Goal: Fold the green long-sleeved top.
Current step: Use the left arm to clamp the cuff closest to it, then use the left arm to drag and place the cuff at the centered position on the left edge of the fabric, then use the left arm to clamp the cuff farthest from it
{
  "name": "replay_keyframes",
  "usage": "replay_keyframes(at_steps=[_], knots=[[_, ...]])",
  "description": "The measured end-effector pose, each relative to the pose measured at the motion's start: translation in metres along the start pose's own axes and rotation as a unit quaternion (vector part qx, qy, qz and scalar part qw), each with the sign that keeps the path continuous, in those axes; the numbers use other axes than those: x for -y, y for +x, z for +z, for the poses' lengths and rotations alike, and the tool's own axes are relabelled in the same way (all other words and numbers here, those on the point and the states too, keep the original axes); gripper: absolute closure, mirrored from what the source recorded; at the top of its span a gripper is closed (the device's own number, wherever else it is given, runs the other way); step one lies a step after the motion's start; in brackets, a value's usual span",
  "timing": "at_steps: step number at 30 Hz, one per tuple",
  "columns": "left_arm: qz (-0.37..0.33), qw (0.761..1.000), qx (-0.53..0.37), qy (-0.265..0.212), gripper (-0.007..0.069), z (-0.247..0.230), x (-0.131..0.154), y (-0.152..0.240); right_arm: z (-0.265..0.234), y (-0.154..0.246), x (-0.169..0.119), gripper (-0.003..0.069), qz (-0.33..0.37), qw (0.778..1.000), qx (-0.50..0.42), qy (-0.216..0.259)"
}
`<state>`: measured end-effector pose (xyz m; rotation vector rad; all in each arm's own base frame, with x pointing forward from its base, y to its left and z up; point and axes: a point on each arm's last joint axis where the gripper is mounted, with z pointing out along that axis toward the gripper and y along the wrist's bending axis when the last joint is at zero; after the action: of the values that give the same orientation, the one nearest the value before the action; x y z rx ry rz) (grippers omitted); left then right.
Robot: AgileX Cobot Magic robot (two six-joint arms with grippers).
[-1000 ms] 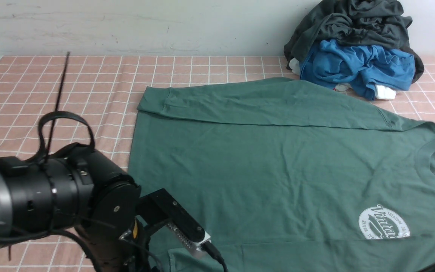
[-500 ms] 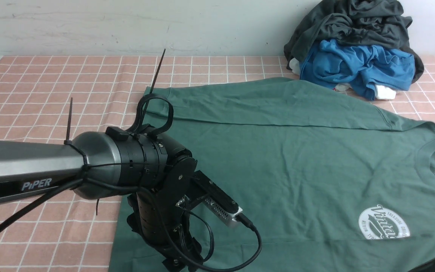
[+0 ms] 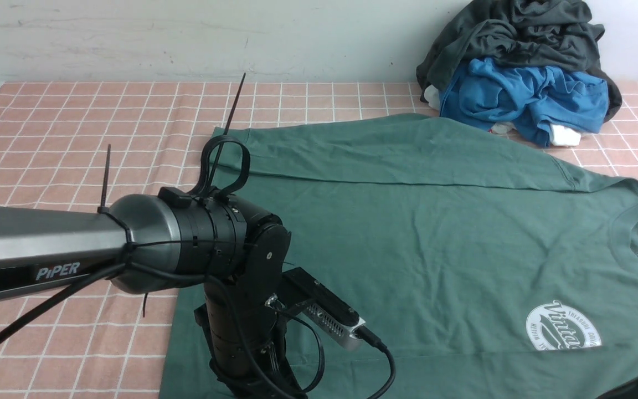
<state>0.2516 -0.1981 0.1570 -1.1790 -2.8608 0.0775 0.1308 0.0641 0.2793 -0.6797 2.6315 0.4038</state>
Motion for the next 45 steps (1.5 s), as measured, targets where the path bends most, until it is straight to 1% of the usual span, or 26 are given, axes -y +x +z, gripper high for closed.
replay_keyframes(at_steps=[2, 6, 9, 10, 11, 12, 15, 19, 20, 22, 26, 28, 31, 33, 36, 37, 38, 39, 40, 42, 45], knots=[[0.007, 1.0, 0.005, -0.007, 0.0588, -0.005, -0.001, -0.001, 0.0, 0.0, 0.0, 0.0673, 0.0, 1.0, 0.0, 0.0], [0.027, 0.998, 0.037, -0.04, 0.0588, -0.032, -0.005, -0.009, 0.0, 0.0, 0.0, 0.0673, 0.0, 1.0, 0.0, 0.0], [0.048, 0.99, 0.093, -0.09, 0.0588, -0.077, -0.013, -0.027, 0.0, 0.0, 0.001, 0.0673, -0.002, 1.0, -0.001, 0.003], [0.049, 0.989, 0.099, -0.098, 0.0588, -0.085, -0.015, -0.03, 0.0, 0.0, 0.001, 0.0673, -0.003, 1.0, -0.002, 0.005], [0.045, 0.986, 0.119, -0.109, 0.0588, -0.101, -0.02, -0.038, 0.0, 0.001, 0.002, 0.0673, -0.005, 1.0, -0.003, 0.008], [0.044, 0.986, 0.118, -0.11, 0.0588, -0.102, -0.021, -0.039, 0.0, 0.0, 0.002, 0.0673, -0.005, 1.0, -0.002, 0.009], [0.011, 0.983, 0.142, -0.118, 0.0588, -0.128, -0.045, -0.058, 0.0, 0.001, 0.003, 0.0673, -0.011, 1.0, -0.006, 0.019], [-0.017, 0.983, 0.138, -0.116, 0.0588, -0.126, -0.076, -0.074, 0.0, 0.001, 0.004, 0.0673, -0.013, 1.0, -0.006, 0.022], [-0.017, 0.984, 0.135, -0.115, 0.0588, -0.123, -0.078, -0.076, 0.0, 0.001, 0.004, 0.0673, -0.013, 1.0, -0.006, 0.022], [-0.028, 0.986, 0.124, -0.11, 0.0587, -0.108, -0.096, -0.086, 0.0, 0.001, 0.004, 0.0673, -0.014, 1.0, -0.005, 0.024], [-0.04, 0.988, 0.108, -0.105, 0.0578, -0.089, -0.111, -0.092, 0.0, 0.0, 0.006, 0.0673, -0.018, 0.999, -0.001, 0.031], [-0.045, 0.989, 0.096, -0.102, 0.0551, -0.076, -0.118, -0.095, 0.0, 0.0, 0.007, 0.0673, -0.02, 0.999, 0.002, 0.036], [-0.052, 0.989, 0.092, -0.101, 0.0476, -0.063, -0.126, -0.098, 0.0, -0.002, 0.007, 0.0673, -0.02, 0.999, 0.008, 0.038], [-0.055, 0.989, 0.092, -0.102, 0.0384, -0.059, -0.128, -0.1, 0.0, -0.003, 0.007, 0.0673, -0.021, 0.999, 0.017, 0.041], [-0.063, 0.988, 0.098, -0.104, 0.027, -0.061, -0.133, -0.102, -0.002, -0.009, 0.008, 0.0673, -0.021, 0.999, 0.024, 0.042], [-0.07, 0.986, 0.106, -0.106, 0.0215, -0.066, -0.137, -0.104, -0.005, -0.016, 0.008, 0.0673, -0.021, 0.998, 0.028, 0.044], [-0.074, 0.985, 0.11, -0.107, 0.0189, -0.068, -0.139, -0.104, -0.006, -0.018, 0.009, 0.0673, -0.021, 0.998, 0.029, 0.045], [-0.09, 0.982, 0.124, -0.11, 0.013, -0.076, -0.146, -0.106, -0.008, -0.03, 0.011, 0.0673, -0.02, 0.998, 0.032, 0.052], [-0.093, 0.981, 0.129, -0.111, 0.0117, -0.078, -0.149, -0.107, -0.01, -0.033, 0.012, 0.0673, -0.021, 0.998, 0.035, 0.054], [-0.123, 0.973, 0.154, -0.118, 0.0065, -0.089, -0.165, -0.109, -0.012, -0.055, 0.017, 0.0673, -0.025, 0.997, 0.039, 0.069], [-0.17, 0.96, 0.183, -0.125, 0.0049, -0.098, -0.191, -0.111, -0.01, -0.078, 0.023, 0.0673, -0.023, 0.996, 0.039, 0.076]])
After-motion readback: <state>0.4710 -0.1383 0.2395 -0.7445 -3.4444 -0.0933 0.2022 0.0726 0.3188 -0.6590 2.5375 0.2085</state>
